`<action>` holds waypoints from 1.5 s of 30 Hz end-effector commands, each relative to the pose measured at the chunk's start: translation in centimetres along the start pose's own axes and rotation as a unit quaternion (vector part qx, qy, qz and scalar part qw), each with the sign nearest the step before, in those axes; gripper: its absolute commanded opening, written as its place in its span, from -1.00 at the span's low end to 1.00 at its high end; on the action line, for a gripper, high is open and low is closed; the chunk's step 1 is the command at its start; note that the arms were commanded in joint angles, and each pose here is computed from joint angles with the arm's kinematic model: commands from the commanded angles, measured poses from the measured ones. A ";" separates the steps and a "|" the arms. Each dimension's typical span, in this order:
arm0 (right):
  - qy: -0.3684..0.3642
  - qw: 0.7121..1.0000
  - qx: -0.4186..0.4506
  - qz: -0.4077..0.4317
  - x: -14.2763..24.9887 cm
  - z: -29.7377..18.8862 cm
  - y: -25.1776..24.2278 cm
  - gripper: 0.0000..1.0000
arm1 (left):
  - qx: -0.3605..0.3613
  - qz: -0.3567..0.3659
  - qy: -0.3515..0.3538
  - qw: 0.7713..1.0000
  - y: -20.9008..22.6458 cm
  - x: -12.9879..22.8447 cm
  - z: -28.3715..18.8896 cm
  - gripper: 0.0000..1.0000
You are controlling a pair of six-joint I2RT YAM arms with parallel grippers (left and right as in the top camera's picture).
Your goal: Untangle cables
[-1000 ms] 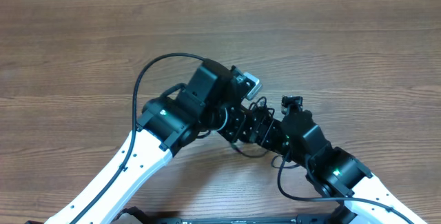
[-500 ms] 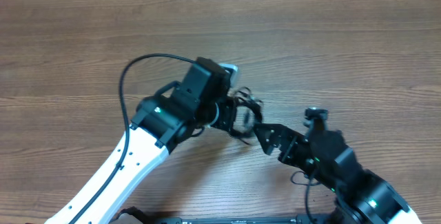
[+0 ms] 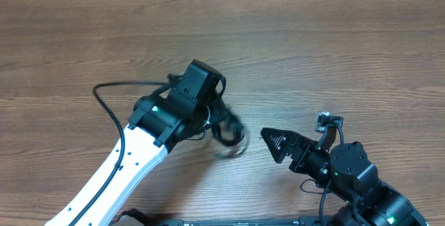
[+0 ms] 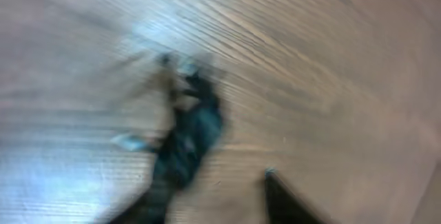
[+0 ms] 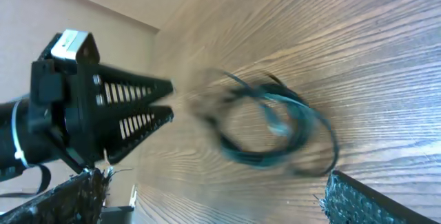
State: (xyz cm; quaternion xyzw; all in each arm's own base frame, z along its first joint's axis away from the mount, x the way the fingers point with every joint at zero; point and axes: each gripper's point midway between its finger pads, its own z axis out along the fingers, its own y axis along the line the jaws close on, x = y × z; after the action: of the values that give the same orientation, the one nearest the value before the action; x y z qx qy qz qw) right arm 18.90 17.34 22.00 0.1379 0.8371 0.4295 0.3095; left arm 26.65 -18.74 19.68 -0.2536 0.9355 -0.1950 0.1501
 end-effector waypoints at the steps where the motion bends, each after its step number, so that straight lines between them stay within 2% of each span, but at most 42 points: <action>1: 0.000 1.000 0.001 0.000 0.0 -0.2 0.0 1.00 | -0.013 -0.080 -0.071 0.994 0.6 -2.3 -1.3 0.70; 5: 0.006 1.000 0.014 0.002 0.3 -0.2 -0.6 1.00 | -0.040 -0.036 -0.083 0.995 1.7 -2.6 -1.4 0.79; 9: 0.011 1.000 0.025 0.003 0.6 -0.2 -1.2 1.00 | -0.076 -0.003 -0.067 0.995 3.2 -2.0 -1.2 0.77; 14: 0.012 1.000 0.025 0.003 0.6 -0.2 -1.2 1.00 | -0.184 0.022 -0.052 0.981 7.2 -1.4 -0.5 0.74; 19: 0.012 1.000 0.026 0.003 0.6 -0.2 -1.2 1.00 | -0.263 0.013 -0.006 0.965 9.8 0.0 2.3 0.40; 23: 0.017 0.999 0.034 0.004 0.8 -0.2 -1.6 1.00 | -0.301 -0.022 0.003 0.954 11.0 0.3 3.9 0.40; 26: 0.027 0.998 0.052 0.006 1.3 -0.3 -2.5 1.00 | -0.315 -0.072 0.024 0.946 11.8 0.5 4.7 0.53; 28: 0.035 0.997 0.068 0.007 1.7 -0.4 -3.3 1.00 | -0.313 -0.099 0.043 0.944 12.1 0.5 5.1 0.54; 30: 0.043 0.996 0.082 0.009 2.1 -0.6 -3.9 1.00 | -0.315 -0.123 0.053 0.940 12.8 0.1 5.3 0.51; 32: 0.048 0.995 0.091 0.010 2.4 -0.7 -4.4 1.00 | -0.320 -0.138 0.057 0.936 13.6 -0.2 5.4 0.40; 35: 0.050 0.994 0.096 0.010 2.5 -0.7 -4.6 1.00 | -0.321 -0.140 0.072 0.934 14.5 -0.2 5.9 0.27; 40: 0.043 0.994 0.099 0.009 2.3 -0.7 -4.7 1.00 | -0.312 -0.125 0.093 0.937 15.3 1.0 7.4 0.27; 45: 0.044 0.994 0.100 0.009 2.3 -0.7 -4.7 1.00 | -0.321 -0.123 0.086 0.935 17.4 1.7 9.0 0.27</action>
State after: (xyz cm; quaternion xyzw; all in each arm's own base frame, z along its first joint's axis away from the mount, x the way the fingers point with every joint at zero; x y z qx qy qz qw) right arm 16.57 15.43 17.31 0.1532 0.8897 0.3543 0.2438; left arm 22.21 -8.85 5.16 -0.3938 0.9160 0.0662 -0.0373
